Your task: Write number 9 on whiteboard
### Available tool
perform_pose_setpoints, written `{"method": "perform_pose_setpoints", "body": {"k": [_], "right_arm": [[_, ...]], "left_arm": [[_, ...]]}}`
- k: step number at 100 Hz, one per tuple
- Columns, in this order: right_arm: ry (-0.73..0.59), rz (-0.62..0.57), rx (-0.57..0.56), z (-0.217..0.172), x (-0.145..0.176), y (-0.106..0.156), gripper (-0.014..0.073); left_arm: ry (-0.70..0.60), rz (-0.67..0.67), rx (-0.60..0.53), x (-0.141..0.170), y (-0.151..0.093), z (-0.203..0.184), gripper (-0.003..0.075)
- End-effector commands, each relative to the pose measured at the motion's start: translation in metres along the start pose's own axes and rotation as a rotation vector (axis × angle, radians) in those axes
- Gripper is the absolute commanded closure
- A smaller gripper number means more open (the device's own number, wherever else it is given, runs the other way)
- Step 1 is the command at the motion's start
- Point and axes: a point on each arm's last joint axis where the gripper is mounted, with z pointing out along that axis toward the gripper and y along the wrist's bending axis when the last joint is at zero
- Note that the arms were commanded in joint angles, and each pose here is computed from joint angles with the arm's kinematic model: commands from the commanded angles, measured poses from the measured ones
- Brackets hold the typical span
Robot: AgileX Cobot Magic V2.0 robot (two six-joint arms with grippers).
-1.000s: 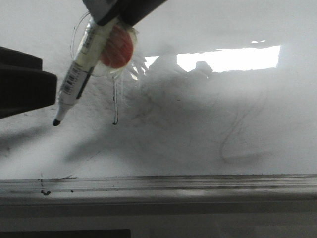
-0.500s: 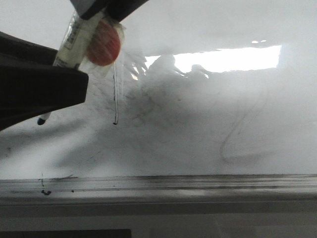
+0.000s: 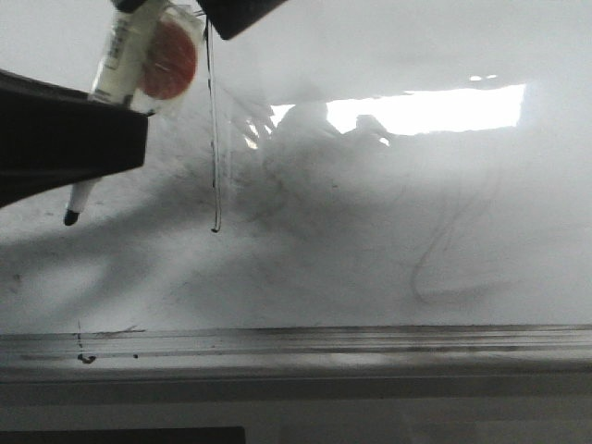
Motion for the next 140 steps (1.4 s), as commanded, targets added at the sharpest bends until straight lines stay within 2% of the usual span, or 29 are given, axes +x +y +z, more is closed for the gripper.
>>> {"method": "perform_pose_setpoints", "body": {"k": [1,19,35,56,70,87,98,105,108,118,124,129,140], "right_arm": [[-0.095,0.003,0.008,-0.012,-0.014,0.000,0.0169],[-0.075,0.003,0.004,-0.012,-0.013,0.000,0.0199],[-0.073,0.003,0.004,-0.012,-0.012,0.000,0.0201],[-0.073,0.003,0.004,-0.012,-0.012,0.000,0.0201],[-0.074,0.010,-0.001,-0.012,-0.013,0.000,0.0201],[-0.070,0.011,-0.003,-0.012,-0.012,0.000,0.0201],[-0.070,0.011,-0.003,-0.012,-0.012,0.000,0.0201],[-0.070,0.011,-0.003,-0.012,-0.012,0.000,0.0202],[-0.070,0.011,-0.003,-0.012,-0.012,0.000,0.0205],[-0.081,0.011,-0.002,-0.012,-0.013,0.001,0.0270],[-0.089,0.010,-0.001,-0.014,-0.014,0.001,0.0347],[-0.100,0.004,0.004,-0.016,-0.014,0.001,0.0425],[-0.157,-0.023,0.025,-0.026,-0.013,0.000,0.0619]], "left_arm": [[-0.090,-0.208,-0.088,-0.017,0.008,-0.001,0.0741],[-0.077,-0.593,-0.232,-0.015,0.021,-0.016,0.0741],[-0.082,-0.697,-0.283,-0.015,0.025,-0.023,0.0741],[0.017,-0.698,-0.267,-0.006,0.021,-0.018,0.0741],[0.018,-0.680,-0.287,-0.003,0.023,-0.013,0.0741],[0.037,-0.575,-0.287,-0.003,0.023,-0.012,0.0740],[0.035,-0.575,-0.288,-0.003,0.023,-0.012,0.0738],[0.035,-0.575,-0.288,-0.003,0.023,-0.012,0.0701],[0.035,-0.575,-0.288,-0.003,0.023,-0.012,0.0660],[0.035,-0.575,-0.288,-0.003,0.023,-0.012,0.0484],[0.033,-0.575,-0.287,-0.003,0.023,-0.012,0.0384],[0.029,-0.575,-0.286,-0.004,0.023,-0.013,0.0347],[-0.006,-0.579,-0.273,-0.009,0.022,-0.018,0.0349]]}}
